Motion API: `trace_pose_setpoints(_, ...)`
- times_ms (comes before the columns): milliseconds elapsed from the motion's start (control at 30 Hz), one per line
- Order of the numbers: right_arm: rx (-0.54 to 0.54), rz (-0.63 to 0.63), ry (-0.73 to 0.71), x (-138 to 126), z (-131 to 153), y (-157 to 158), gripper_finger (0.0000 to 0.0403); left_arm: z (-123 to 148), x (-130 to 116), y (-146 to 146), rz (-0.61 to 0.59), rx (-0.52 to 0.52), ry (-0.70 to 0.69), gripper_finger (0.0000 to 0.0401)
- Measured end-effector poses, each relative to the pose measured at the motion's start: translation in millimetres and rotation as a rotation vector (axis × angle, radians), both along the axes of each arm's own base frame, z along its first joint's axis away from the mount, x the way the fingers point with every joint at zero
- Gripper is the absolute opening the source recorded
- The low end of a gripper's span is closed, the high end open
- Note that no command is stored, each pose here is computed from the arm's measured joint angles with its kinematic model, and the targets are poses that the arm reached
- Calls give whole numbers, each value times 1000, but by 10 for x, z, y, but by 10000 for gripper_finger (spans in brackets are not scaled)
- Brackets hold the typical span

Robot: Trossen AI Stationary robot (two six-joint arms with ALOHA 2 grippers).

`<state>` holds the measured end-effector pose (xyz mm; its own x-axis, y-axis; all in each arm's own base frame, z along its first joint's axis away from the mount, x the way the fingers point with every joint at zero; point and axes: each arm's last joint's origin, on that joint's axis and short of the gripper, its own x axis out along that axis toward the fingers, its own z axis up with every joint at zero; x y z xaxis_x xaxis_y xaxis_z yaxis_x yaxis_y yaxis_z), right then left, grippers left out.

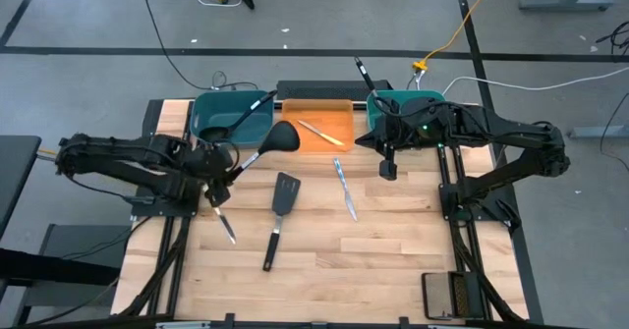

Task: Pick & Place Kitchen Items
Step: Put the black ladle into the blue bin

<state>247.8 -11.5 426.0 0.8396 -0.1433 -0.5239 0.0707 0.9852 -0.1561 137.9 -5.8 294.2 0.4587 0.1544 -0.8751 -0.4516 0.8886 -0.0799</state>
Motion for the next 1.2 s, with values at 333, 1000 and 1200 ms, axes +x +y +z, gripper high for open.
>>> trace_pose_setpoints(333, 0, 0, 1, -1, -1, 1, 9, 10, -13, 208, -13, 33, 14, 130)
trace_pose_setpoints(1000, 0, 0, 2, -1, -1, 1, 9, 230, -132, 544, 41, 87, 33, 130)
trace_pose_setpoints(1200, 1, 0, 1, -1, -1, 1, 9, 506, -208, 629, 70, 143, 57, 130)
